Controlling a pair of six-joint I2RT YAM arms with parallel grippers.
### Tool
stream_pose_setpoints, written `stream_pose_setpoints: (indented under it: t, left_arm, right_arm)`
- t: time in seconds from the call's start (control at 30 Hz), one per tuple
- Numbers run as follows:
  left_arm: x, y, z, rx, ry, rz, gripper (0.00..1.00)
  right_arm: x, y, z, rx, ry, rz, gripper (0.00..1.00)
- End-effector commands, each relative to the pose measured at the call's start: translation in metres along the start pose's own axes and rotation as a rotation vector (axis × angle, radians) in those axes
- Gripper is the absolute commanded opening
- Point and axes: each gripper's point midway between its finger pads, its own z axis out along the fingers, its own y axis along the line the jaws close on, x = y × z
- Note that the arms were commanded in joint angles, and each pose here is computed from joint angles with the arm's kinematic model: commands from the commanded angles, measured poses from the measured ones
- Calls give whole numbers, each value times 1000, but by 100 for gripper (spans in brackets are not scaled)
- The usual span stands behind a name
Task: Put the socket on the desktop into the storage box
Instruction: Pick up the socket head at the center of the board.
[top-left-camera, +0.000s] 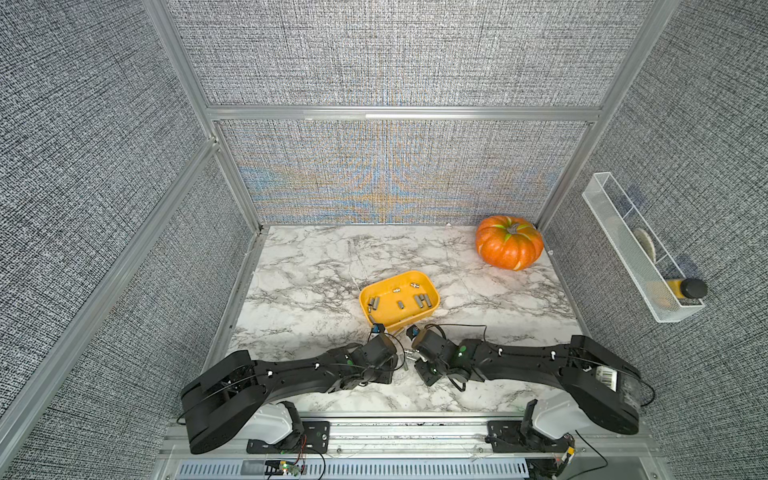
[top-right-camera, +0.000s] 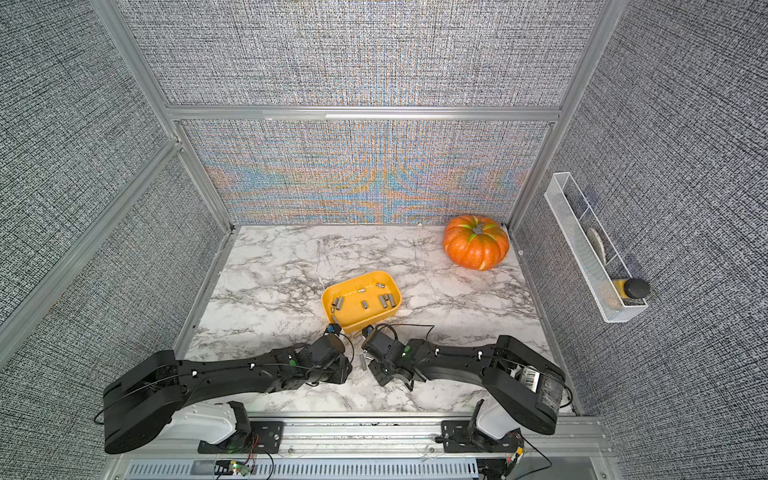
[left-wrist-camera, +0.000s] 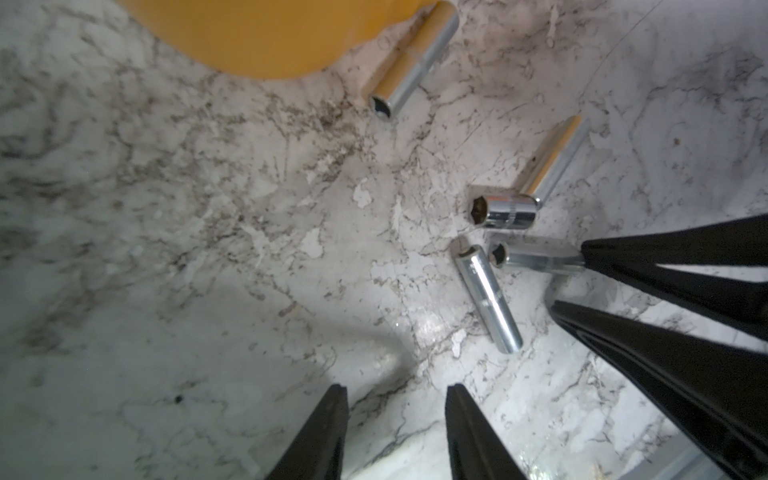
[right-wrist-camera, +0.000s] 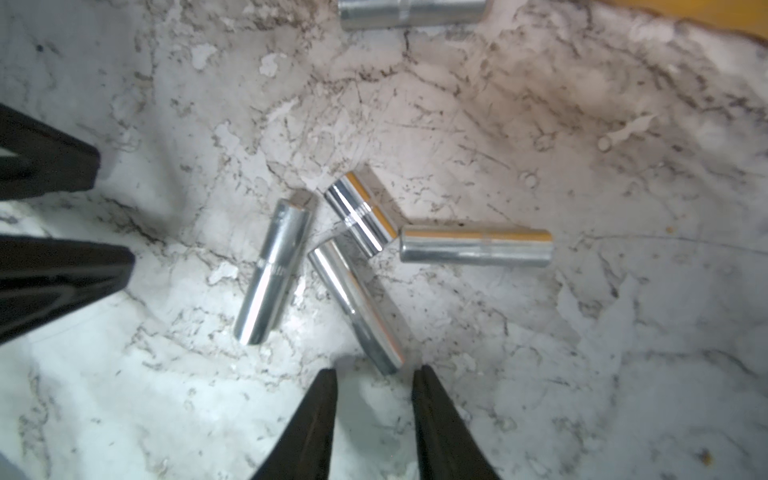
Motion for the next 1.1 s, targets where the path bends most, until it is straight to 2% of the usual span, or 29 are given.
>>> stream_pose_setpoints:
  t: [0.0,0.27,0.47,0.63,0.87,0.97,1.07]
  left_arm:
    - [-7,-2,0,6,-32,-10,45]
    - [-7,2,-4,2,-46,-38,45]
    - [-6,10,-7,-3,-64,-73,45]
    - [-8,15,-11,-4,-85,-100,45]
    - [-12,18,-17,-3,-110,-116,46]
    - [-13,20,-18,-3,-119,-124,47]
    - [-17,18,-21,4,-131,-127,48]
  right_arm:
    - [27,-11,7,37,113,-15,43]
    - [16,-12,15,38,100,-33,43]
    - [17,-10,19,31,111,-49,31]
    - [28,-10,21,38,146,-70,18]
    - [37,-8,9,34,172,-35,3]
    - [39,-10,-1,38,166,-9,0]
    - [24,-9,-19,30,111,32,0]
